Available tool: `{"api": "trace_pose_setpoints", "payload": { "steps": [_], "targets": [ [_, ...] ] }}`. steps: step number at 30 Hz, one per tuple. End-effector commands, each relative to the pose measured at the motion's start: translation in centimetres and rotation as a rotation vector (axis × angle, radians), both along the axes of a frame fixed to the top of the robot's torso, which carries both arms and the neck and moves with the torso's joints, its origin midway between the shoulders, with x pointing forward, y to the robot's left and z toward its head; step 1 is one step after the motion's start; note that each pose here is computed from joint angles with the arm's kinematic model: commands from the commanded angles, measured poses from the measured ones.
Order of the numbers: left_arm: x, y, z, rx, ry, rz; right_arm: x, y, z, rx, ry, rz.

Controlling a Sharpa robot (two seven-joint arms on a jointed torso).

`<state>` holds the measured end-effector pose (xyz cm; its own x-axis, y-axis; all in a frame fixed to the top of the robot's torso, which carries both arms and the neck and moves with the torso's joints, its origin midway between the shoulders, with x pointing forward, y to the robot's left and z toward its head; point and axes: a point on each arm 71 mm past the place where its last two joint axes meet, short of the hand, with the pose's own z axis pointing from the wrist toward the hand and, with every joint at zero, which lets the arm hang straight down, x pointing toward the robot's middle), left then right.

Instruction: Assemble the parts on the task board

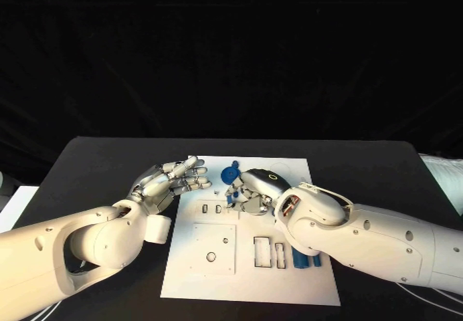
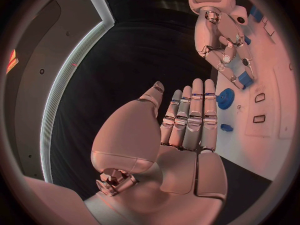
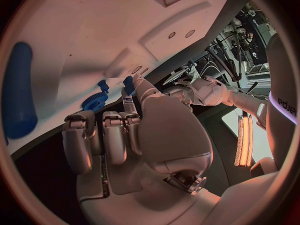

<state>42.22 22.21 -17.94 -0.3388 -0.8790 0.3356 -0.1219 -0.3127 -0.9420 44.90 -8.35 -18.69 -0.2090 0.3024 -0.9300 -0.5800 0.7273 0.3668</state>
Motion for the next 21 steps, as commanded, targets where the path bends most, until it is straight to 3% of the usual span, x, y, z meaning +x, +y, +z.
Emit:
{"api": "trace_pose_setpoints", "payload": {
  "steps": [1,21],
  "targets": [
    [-0.05,-0.17,0.22,-0.018,-0.017,-0.014,-0.09,0.39,-0.52,-0.069,0.007,0.008],
    [-0.02,-0.32,0.19,-0.018,-0.016,-0.017,-0.33,1.38,-1.38,-0.117,0.041,0.030]
  ]
}}
